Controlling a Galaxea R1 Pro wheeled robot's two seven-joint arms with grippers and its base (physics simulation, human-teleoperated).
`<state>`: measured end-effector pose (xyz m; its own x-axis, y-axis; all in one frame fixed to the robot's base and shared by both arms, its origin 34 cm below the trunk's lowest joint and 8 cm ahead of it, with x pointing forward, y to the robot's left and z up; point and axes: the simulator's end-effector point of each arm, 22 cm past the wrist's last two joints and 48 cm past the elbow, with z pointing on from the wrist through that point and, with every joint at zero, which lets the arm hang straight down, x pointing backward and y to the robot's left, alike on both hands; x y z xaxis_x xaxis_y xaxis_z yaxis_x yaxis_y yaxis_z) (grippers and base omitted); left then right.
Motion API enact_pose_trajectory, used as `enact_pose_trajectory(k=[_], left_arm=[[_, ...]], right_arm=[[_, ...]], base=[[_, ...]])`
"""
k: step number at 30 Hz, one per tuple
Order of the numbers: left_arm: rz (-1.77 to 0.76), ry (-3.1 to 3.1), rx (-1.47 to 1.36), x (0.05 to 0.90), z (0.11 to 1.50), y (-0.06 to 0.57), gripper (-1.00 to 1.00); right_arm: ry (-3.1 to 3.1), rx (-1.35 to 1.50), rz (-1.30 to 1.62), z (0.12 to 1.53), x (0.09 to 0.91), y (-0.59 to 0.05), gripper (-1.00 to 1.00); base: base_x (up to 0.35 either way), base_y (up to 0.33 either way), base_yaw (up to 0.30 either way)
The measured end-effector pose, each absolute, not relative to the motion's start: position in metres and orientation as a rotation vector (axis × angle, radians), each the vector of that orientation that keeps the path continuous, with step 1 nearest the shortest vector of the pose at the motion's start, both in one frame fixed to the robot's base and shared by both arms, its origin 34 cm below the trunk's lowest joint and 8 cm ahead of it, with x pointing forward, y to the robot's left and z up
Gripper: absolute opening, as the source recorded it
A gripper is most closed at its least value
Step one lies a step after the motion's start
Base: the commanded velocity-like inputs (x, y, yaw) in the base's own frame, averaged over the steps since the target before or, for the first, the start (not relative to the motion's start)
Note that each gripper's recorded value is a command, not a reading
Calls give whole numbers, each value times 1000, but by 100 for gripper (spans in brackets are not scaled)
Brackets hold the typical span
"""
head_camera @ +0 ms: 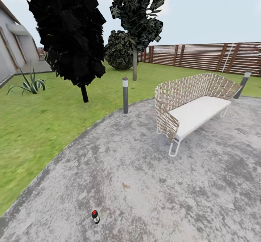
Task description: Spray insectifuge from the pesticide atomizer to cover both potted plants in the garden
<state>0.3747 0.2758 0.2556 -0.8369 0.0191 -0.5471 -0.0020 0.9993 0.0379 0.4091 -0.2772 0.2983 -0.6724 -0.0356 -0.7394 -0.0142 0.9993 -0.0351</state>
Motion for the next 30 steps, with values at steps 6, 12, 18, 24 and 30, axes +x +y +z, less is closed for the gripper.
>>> enact_pose_trajectory(k=[6, 12, 18, 24, 30], left_arm=[[49, 2562, 10, 375, 256, 276, 100], [49, 2562, 10, 375, 256, 276, 100], [49, 2562, 10, 375, 256, 276, 100], [49, 2562, 10, 375, 256, 276, 100], [49, 2562, 10, 375, 256, 276, 100]], right_arm=[[2308, -35, -34, 298, 409, -278, 100], [2309, -34, -34, 298, 409, -277, 100], [2308, -35, -34, 298, 409, -278, 100], [2307, -34, -33, 298, 410, -277, 100], [2307, -34, -32, 299, 410, -277, 100]], base=[[0, 22, -298], [0, 244, -298], [0, 116, -219], [0, 11, -32], [0, 73, -2]])
